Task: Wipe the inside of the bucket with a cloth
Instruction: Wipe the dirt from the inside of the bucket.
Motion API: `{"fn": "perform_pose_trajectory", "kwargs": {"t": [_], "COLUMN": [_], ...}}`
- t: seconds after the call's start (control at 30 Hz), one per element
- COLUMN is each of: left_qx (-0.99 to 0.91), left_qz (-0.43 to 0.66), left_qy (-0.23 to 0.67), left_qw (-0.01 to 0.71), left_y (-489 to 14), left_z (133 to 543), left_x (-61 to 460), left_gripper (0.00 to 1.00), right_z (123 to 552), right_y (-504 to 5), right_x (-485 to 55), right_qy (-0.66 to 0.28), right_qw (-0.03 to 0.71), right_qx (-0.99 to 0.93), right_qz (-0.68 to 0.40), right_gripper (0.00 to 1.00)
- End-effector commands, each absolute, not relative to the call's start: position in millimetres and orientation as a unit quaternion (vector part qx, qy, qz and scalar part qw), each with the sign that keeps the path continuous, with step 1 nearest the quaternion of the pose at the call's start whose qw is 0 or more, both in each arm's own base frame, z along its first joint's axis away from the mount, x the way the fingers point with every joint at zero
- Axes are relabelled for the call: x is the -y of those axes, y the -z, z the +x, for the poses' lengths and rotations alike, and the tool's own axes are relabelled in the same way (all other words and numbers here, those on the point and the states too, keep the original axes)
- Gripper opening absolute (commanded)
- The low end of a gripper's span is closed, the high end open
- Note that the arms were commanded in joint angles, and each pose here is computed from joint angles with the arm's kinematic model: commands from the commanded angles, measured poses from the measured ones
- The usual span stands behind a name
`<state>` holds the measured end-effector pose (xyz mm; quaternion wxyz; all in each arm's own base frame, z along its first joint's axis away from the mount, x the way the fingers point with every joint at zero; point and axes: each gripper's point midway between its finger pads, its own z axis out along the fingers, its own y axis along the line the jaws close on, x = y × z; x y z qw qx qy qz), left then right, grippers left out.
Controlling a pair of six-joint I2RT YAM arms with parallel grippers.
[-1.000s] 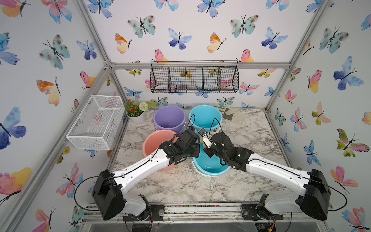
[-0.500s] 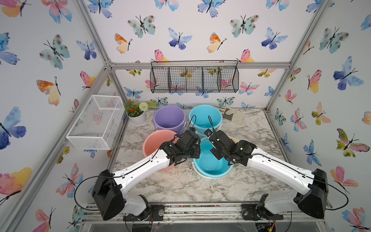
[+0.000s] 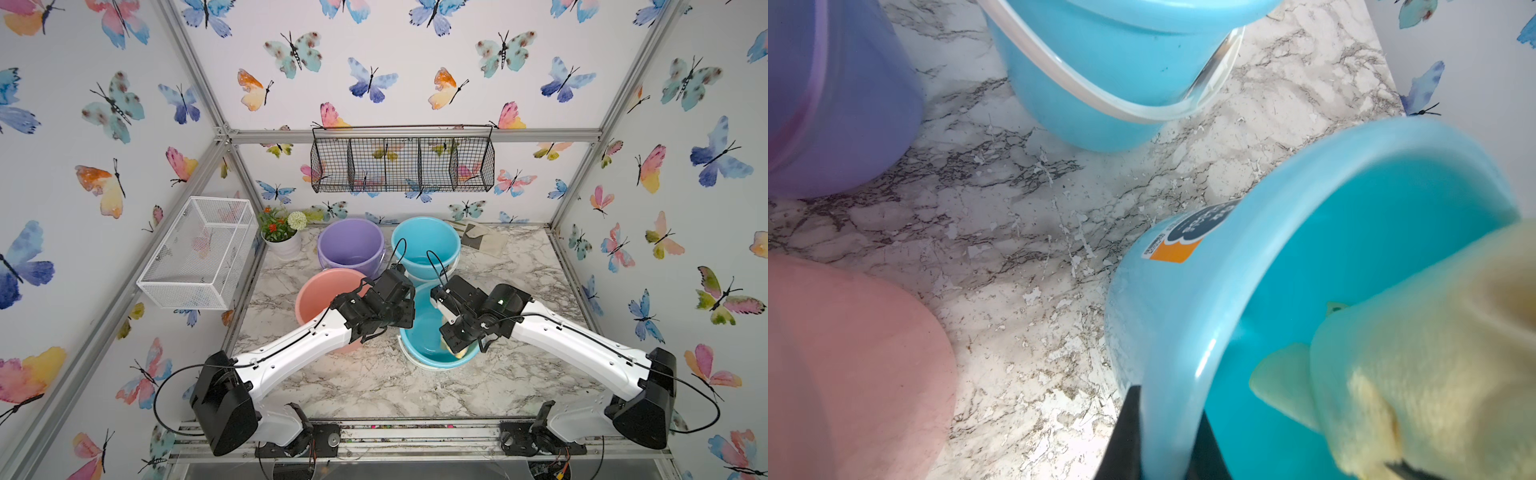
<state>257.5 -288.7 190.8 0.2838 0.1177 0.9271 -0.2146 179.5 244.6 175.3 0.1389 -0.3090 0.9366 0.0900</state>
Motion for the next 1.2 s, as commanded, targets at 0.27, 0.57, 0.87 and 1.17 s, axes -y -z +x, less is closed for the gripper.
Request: {"fn": "perform_pose_trajectory", "kwargs": {"t": [0.27,0.57,0.87,1.17], "left_qx": [-0.919,-0.918,-0.918,-0.919], "left_qz": [0.121,0.125,0.126,0.124], "left_qy": [0.232,0.247,0.25,0.247], "left_qw": [0.294,0.284,0.28,0.281], "left_y": [-205.6,-205.6,-205.9,-204.4], "left_z": [259.1,255.5,251.5,251.7], "left_x": [294.7,299.7,297.6,295.8], "left_gripper": [0.0,0.0,0.0,0.0], "right_z": [164.9,244.4,311.3,315.1], "right_y": [-207.7,-205.4,-180.0,-173.5], "right_x": [-350.2,-355.0,-307.0,-245.7], "right_qy": [-0.42,-0.372,-0.083,0.112], "right_qw": [0.177,0.408,0.522,0.483], "right_qx": [-0.846,-0.804,-0.811,-0.823], "right_qz": [-0.276,-0.223,-0.252,-0.277], "right_gripper": [0.02,0.02,0.02,0.02]}}
